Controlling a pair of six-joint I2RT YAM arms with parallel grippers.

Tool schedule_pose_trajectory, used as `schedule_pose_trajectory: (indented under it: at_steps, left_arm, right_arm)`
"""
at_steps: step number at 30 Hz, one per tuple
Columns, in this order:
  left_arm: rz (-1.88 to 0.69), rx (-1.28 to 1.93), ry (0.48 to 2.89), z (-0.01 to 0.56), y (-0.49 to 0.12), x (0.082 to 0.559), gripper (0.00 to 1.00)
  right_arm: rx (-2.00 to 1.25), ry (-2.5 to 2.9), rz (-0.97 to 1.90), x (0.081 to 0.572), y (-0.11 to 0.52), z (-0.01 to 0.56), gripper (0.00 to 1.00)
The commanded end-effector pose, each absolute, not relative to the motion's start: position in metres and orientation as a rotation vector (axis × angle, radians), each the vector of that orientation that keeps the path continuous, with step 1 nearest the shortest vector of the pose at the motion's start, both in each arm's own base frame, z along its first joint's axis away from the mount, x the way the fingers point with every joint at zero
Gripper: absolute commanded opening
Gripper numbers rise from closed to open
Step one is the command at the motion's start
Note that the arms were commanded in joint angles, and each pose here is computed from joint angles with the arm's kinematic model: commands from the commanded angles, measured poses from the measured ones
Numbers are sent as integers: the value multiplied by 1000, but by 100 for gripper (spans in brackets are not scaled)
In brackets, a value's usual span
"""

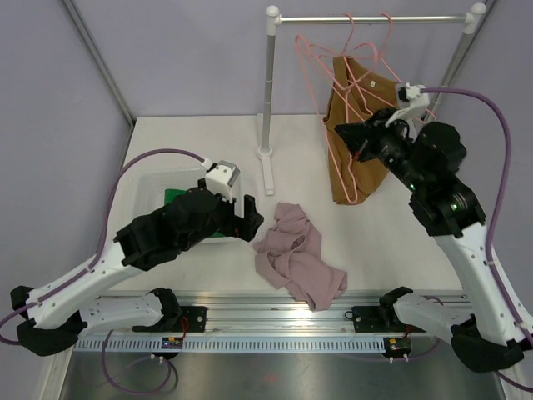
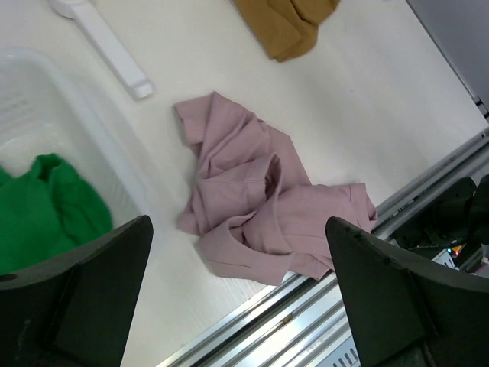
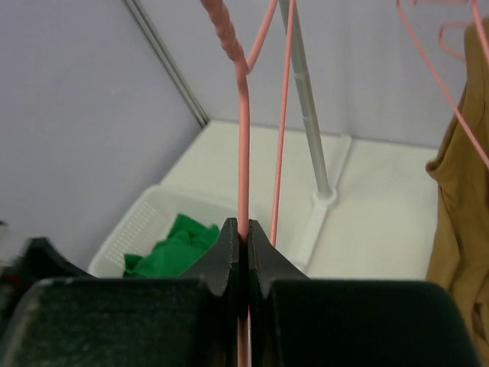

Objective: Remove the tank top from the hanger

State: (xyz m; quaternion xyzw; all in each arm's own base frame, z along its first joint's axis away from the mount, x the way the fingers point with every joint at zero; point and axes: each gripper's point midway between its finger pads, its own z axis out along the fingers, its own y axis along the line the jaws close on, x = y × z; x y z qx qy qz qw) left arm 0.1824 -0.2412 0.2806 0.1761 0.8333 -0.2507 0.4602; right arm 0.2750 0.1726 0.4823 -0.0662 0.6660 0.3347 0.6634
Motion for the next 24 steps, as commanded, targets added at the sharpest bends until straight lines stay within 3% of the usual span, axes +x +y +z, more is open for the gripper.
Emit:
schedule_pose_trajectory:
  at_steps: [1, 10, 18, 24]
  left_arm:
    - [-451, 383, 2038, 304, -189, 180, 99]
    - [-281, 441, 2005, 294, -143, 174, 99]
    - [-265, 526, 2028, 258, -155, 176, 99]
    - [-300, 570, 2052, 248, -165, 176, 99]
  right_arm:
    - [-274, 1725, 638, 292, 180, 431, 0]
    - [-262, 1772, 488, 378, 182, 446, 0]
    - [-287, 1812, 532, 458, 193, 437, 0]
    - [-212, 1821, 516, 507, 165, 431, 0]
